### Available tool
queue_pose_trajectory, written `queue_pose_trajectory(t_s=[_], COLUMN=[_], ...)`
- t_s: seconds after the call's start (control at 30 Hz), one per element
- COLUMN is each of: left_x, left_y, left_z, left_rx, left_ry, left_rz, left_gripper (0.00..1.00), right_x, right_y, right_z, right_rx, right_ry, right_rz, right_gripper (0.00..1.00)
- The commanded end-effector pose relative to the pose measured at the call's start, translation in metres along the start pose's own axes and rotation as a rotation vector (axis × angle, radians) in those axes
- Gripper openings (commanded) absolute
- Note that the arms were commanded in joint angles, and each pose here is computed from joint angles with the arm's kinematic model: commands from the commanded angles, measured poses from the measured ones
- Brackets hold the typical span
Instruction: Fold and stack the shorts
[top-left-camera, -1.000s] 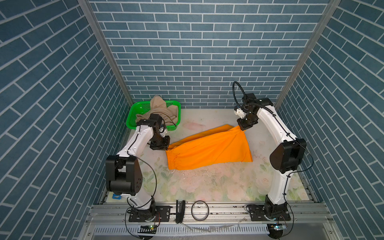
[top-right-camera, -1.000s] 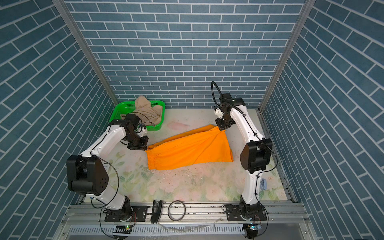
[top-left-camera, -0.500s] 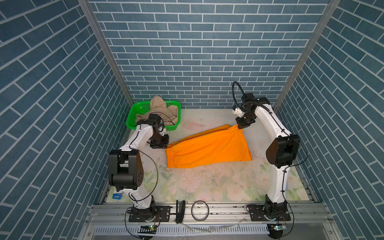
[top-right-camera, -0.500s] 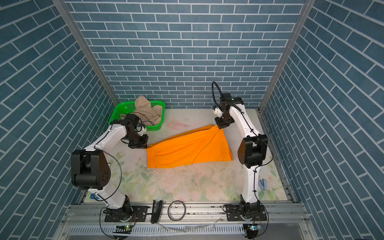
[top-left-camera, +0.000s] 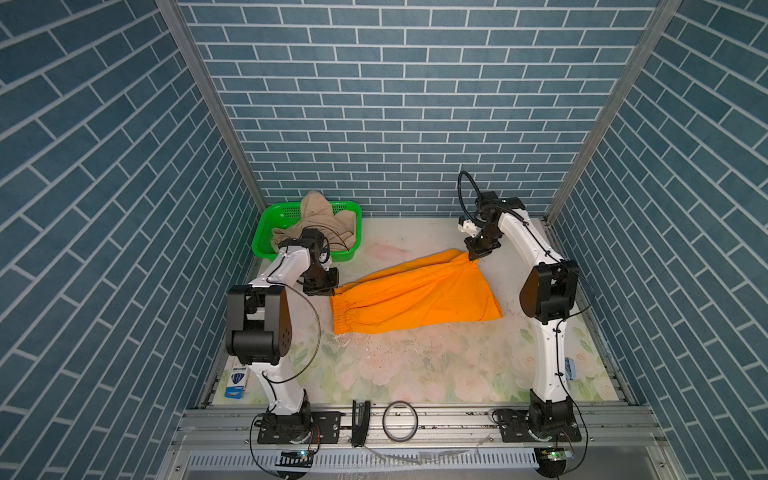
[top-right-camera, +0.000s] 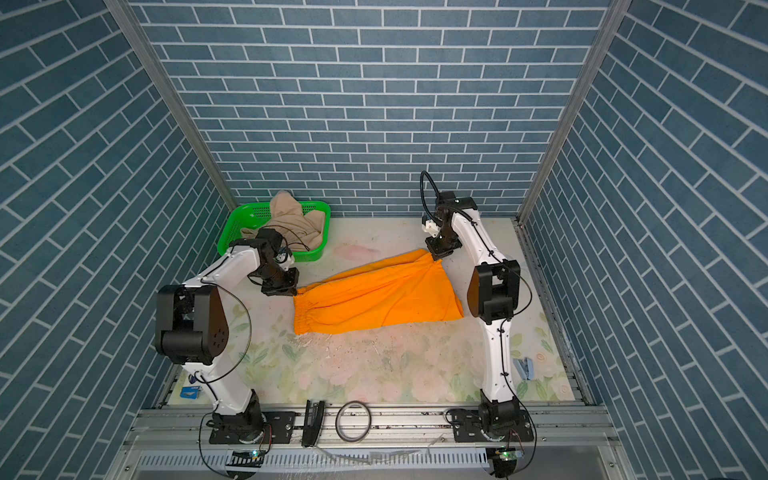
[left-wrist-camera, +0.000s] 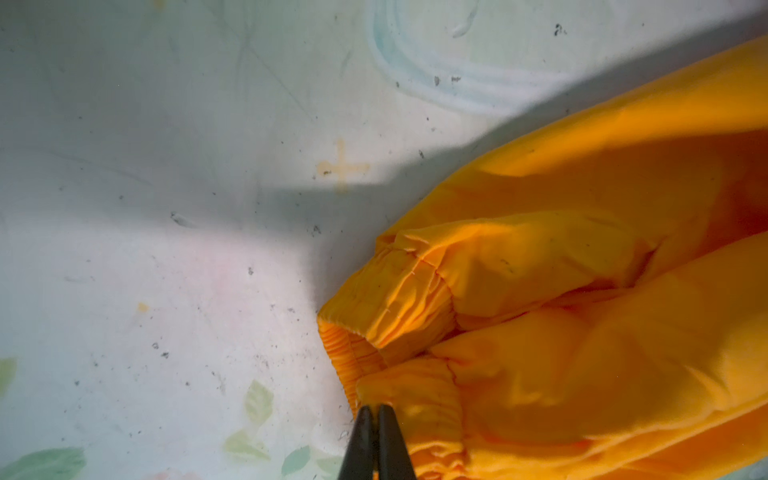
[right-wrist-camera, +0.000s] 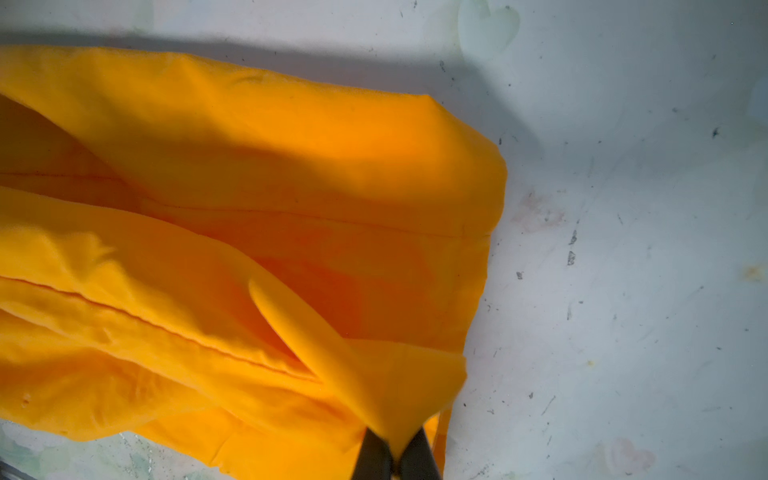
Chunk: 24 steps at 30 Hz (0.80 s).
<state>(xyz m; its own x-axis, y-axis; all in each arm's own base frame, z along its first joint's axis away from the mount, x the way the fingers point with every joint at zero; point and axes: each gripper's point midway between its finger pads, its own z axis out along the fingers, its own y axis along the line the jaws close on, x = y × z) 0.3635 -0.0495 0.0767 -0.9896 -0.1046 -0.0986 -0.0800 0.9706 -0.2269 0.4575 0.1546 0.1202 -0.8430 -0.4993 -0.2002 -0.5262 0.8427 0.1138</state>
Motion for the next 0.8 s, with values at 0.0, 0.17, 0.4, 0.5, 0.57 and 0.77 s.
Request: queue_pose_trajectory(t_s=[0.0, 0.17, 0.4, 0.5, 0.57, 0.77], left_x=[-0.016, -0.029, -0.051, -0.059, -0.060, -0.033], left_y=[0.003, 0.007, 0.001, -0.001, -0.003, -0.020], left_z=[0.002, -0.005, -0.036, -0.052, -0.066, -0.098], left_rx=[-0.001, -0.004, 0.018, 0.010, 0.006, 0.077], left_ry=[-0.027, -0.107, -0.185, -0.217, -0.245, -0.319], left_rz=[-0.015, -0.035, -0.038, -0.029, -0.026, -0.012], left_gripper=[0.01, 0.15, 0.70, 1.00, 1.00, 1.00], right_x=[-0.012, -0.028, -0.066, -0.070, -0.064, -0.014], right_y=[0.000, 0.007, 0.016, 0.022, 0.027, 0.028], right_z=[0.002, 0.001, -0.027, -0.043, -0.057, -0.070], right_rx=[-0.026, -0.062, -0.097, -0.116, -0.119, -0.053], right_ry=[-0.038, -0.109, -0.307, -0.354, -0.388, -0.467], right_rz=[-0.040, -0.026, -0.009, 0.011, 0.032, 0.149], right_gripper=[0.00, 0.11, 0.47, 0.49, 0.48, 0.47])
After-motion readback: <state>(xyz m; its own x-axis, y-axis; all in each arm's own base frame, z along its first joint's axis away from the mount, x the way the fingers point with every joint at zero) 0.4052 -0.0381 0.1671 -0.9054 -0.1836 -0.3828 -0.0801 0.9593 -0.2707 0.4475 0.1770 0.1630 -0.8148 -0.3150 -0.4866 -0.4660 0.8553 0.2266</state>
